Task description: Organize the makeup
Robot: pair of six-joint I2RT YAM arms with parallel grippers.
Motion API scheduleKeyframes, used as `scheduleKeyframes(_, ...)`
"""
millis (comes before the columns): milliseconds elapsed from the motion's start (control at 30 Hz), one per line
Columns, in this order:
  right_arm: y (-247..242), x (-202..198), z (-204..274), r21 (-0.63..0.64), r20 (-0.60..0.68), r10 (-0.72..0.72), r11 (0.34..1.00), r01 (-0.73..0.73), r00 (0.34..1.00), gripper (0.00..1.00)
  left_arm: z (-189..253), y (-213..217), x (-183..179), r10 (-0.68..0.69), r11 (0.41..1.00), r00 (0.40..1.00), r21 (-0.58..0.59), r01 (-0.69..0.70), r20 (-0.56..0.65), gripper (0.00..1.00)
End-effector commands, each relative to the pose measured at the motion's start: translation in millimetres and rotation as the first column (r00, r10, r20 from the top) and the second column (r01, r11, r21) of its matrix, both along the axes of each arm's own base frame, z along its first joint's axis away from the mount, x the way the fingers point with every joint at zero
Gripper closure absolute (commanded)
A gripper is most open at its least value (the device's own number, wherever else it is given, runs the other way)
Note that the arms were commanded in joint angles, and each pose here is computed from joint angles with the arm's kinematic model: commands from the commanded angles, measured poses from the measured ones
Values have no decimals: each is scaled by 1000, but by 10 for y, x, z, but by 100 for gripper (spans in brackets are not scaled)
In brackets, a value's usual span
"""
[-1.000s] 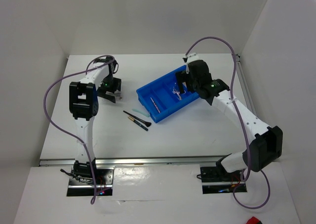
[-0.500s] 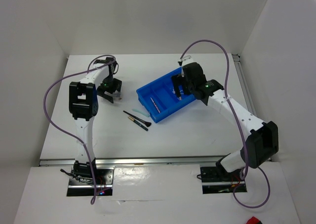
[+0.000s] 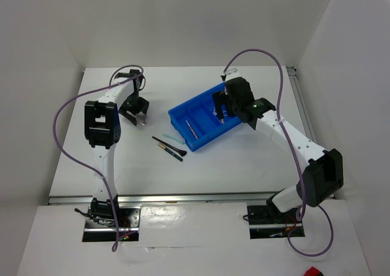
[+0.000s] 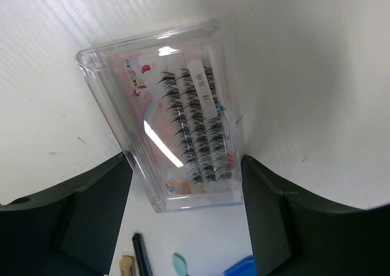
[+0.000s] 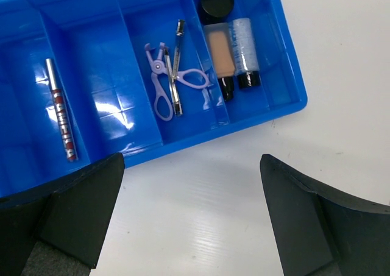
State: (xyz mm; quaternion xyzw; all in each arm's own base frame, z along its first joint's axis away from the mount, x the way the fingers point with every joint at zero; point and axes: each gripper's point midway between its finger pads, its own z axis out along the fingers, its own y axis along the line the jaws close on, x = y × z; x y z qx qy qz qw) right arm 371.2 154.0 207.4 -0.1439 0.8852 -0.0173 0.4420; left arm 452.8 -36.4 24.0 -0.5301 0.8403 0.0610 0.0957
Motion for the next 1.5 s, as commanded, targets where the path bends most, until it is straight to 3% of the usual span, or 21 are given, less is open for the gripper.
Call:
scheduleKeyframes(0,-50,41,58,-12,16,-63,998,63,998,0,607,120,159,-171,984,977,65,164,125,81)
scheduleKeyframes(167,-96,47,31,2,0,-137,991,137,991,0,1203,-129,296,-374,927,881,98,362,288,99)
scheduleKeyframes(367,-144,102,3,18,-26,-215,976,215,976,0,1588,-586,252,-540,837,770,121,534,341,100)
scheduleKeyframes(467,-258,109,31,47,-45,-276,959,278,960,0,1744,-1016,151,-617,772,694,112,626,371,100)
scheduleKeyframes(700,-728,92,134,246,-110,-483,834,494,869,0,1766,-2221,-244,-700,623,558,-3,783,446,100)
scheduleKeyframes(900,-899,-55,313,320,-87,-534,784,531,841,0,1691,-2810,-335,-703,582,518,-24,813,487,100)
scheduleKeyframes(1133,-994,-108,354,311,-77,-558,774,551,826,0,1442,-3068,-322,-660,613,572,-91,785,487,100)
scheduleKeyframes(1467,-1001,-131,348,311,-77,-558,774,551,826,0,1063,-3158,-235,-623,690,644,-76,720,444,100)
